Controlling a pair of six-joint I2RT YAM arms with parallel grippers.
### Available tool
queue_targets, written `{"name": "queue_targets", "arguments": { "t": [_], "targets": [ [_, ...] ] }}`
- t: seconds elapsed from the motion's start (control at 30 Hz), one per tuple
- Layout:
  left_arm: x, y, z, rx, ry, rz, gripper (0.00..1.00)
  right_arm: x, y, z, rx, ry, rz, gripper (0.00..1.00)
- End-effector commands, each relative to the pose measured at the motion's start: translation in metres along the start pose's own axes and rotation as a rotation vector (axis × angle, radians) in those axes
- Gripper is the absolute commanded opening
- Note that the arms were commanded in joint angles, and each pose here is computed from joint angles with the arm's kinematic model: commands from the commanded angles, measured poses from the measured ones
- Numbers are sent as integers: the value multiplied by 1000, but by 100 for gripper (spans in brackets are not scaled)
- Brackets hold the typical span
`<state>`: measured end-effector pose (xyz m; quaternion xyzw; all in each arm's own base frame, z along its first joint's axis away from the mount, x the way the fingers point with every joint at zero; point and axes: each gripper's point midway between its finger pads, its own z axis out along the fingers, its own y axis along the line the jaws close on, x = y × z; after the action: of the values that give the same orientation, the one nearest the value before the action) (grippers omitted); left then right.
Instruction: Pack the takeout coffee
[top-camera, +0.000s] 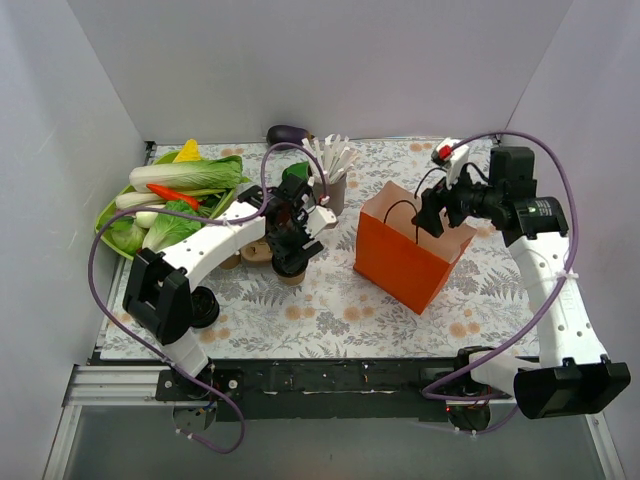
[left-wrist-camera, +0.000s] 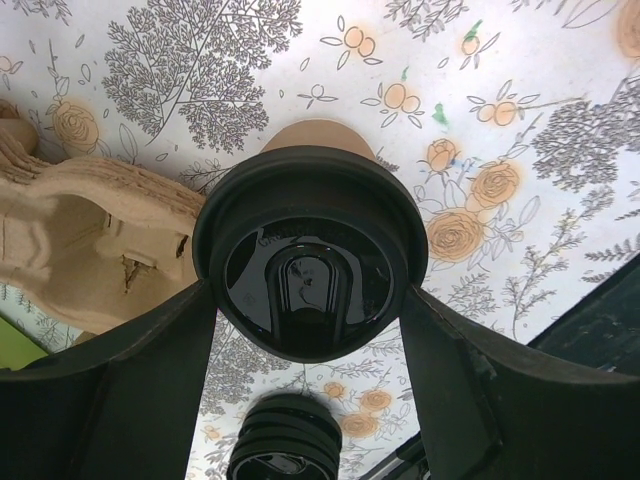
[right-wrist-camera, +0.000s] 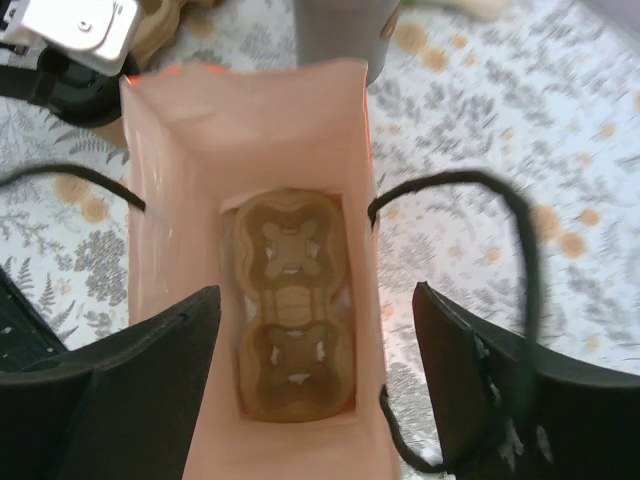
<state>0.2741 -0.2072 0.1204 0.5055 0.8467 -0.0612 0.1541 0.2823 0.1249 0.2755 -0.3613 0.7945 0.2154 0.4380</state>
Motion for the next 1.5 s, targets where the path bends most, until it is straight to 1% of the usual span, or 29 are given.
{"name": "queue_targets", "arguments": {
  "t": [0.0,0.1,0.17,0.2,0.27,0.3,0.33,0.4,0.43,0.5,0.57,0.6,0.63,0.67,0.7,0.73,0.77,0.8,0.87,0.93,1.0,1.13,1.17,1.2,1.27,1.3,1.37,1.4,1.47],
  "targets": [
    [-14,-8,-46,-4,-151,-25,0,-57,-3,-32,64,-112,-62,87],
    [-28,-6,-82,-43,-267,-29,0,-61,-5,-39,92,-117,-72,88],
    [-41,-2,-113,-95,-375,-23,0,-61,-5,-40,102,-120,-66,88],
    [-55,6,-132,-144,-456,-21,0,-64,-5,-42,110,-130,-53,88],
    [-71,7,-164,-176,-567,-10,0,-80,-5,-53,120,-174,-61,88],
    [-86,7,-186,-181,-643,7,0,-87,-3,-57,112,-192,-57,89],
    [-95,7,-197,-179,-681,7,0,-92,-4,-62,122,-204,-56,89],
    [-114,4,-209,-143,-731,25,0,-105,-7,-72,145,-234,-66,89],
    [-127,6,-231,-155,-792,41,0,-108,-8,-76,155,-243,-64,89],
    [-151,9,-242,-149,-859,52,0,-113,-9,-81,163,-261,-68,89],
    [-177,11,-265,-150,-967,80,0,-112,-9,-83,172,-266,-73,89],
    [-188,13,-261,-135,-977,89,0,-109,-12,-82,184,-255,-70,89],
    [-200,9,-272,-114,-1023,121,0,-102,-14,-80,192,-239,-57,89],
    [-209,7,-274,-94,-1044,139,0,-99,-15,-81,204,-231,-50,88],
    [-219,6,-260,-52,-1031,161,0,-96,-18,-82,218,-225,-42,87],
    [-225,0,-261,-19,-1043,197,0,-91,-22,-83,230,-215,-27,86],
    [-230,-14,-265,48,-1069,255,0,-86,-21,-84,225,-201,-19,86],
    [-234,-19,-260,77,-1071,287,0,-84,-16,-82,193,-193,-18,85],
    [-243,-31,-247,145,-1069,328,0,-74,-23,-81,191,-163,10,84],
    [-249,-40,-232,180,-1052,361,0,-62,-22,-76,161,-121,32,83],
    [-249,-47,-226,200,-1040,385,0,-54,-18,-72,125,-96,29,82],
    [-246,-62,-219,226,-1022,410,0,-39,-23,-63,115,-64,8,77],
    [-243,-64,-222,219,-1024,416,0,-35,-26,-60,122,-54,9,76],
    [-238,-65,-213,220,-1001,413,0,-30,-29,-57,126,-38,13,72],
    [-232,-71,-212,211,-984,433,0,-26,-30,-52,98,-21,-11,63],
    [-229,-71,-209,202,-971,433,0,-32,-28,-52,78,-35,-24,50],
    [-222,-77,-202,203,-936,450,0,-36,-26,-49,43,-46,-34,39],
    [-220,-77,-205,193,-933,457,0,-46,-22,-51,18,-75,-48,30],
    [-215,-80,-197,184,-903,475,0,-56,-20,-51,-4,-102,-60,21]
  ]
}}
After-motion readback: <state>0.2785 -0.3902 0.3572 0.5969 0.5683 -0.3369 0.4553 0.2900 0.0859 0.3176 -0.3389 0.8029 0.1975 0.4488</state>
